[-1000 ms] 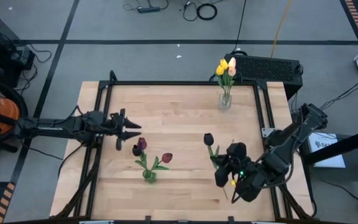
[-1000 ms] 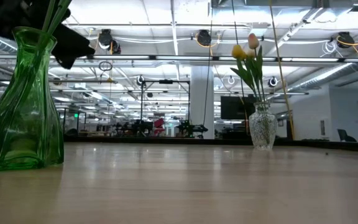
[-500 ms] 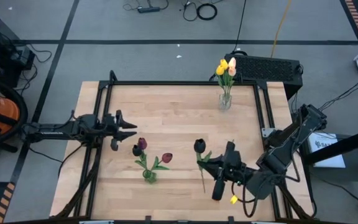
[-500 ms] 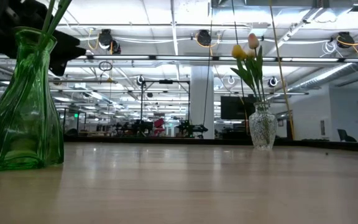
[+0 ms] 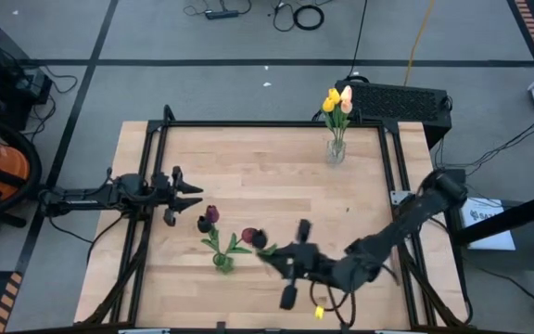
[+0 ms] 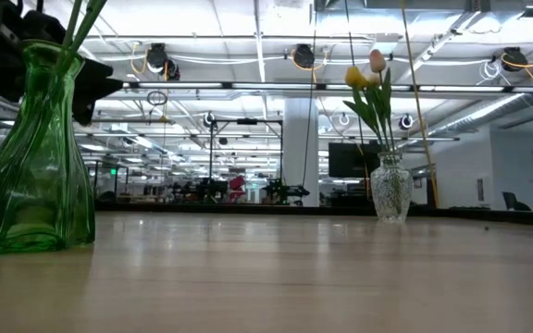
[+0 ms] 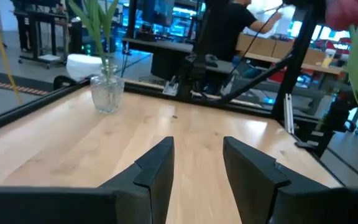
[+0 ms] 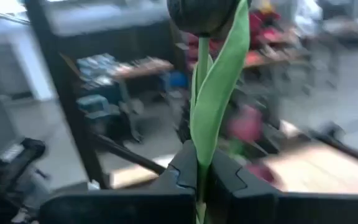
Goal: Sort flowers into vase by color
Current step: Put the black flower into the green vase
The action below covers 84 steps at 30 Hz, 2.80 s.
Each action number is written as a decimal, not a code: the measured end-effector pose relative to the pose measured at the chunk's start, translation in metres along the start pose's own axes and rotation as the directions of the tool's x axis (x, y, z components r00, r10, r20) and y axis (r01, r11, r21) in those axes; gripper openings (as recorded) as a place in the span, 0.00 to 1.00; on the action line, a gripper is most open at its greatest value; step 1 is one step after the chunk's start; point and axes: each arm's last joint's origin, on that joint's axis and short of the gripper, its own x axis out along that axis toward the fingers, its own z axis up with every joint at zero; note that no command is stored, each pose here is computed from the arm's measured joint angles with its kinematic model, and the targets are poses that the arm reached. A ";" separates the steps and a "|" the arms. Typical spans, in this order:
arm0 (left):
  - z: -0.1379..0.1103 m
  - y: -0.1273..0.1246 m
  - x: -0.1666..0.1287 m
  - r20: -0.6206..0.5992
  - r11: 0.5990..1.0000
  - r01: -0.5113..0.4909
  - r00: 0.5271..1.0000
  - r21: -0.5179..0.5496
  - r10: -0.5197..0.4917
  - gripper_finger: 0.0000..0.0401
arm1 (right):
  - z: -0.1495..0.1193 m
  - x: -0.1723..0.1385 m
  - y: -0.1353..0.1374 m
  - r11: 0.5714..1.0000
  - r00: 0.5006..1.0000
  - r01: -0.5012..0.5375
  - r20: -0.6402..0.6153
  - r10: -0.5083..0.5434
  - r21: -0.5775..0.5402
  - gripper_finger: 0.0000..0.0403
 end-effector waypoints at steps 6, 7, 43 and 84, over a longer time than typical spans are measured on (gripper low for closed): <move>0.000 0.000 0.000 0.001 1.000 -0.003 1.000 -0.005 0.003 0.36 | -0.009 0.034 0.009 0.992 0.974 -0.080 0.206 0.099 -0.098 0.00; 0.000 0.000 0.000 0.000 1.000 -0.003 1.000 -0.005 0.003 0.36 | -0.010 0.038 0.009 0.992 0.970 -0.070 0.223 0.092 -0.106 0.00; 0.000 0.000 0.000 -0.005 1.000 -0.004 1.000 -0.006 0.004 0.36 | -0.033 0.123 0.001 0.991 0.972 -0.087 0.209 0.106 -0.097 0.00; 0.000 0.000 0.000 -0.005 1.000 -0.005 1.000 -0.005 0.005 0.36 | -0.058 0.129 0.002 0.988 0.989 -0.085 0.110 0.100 -0.132 0.00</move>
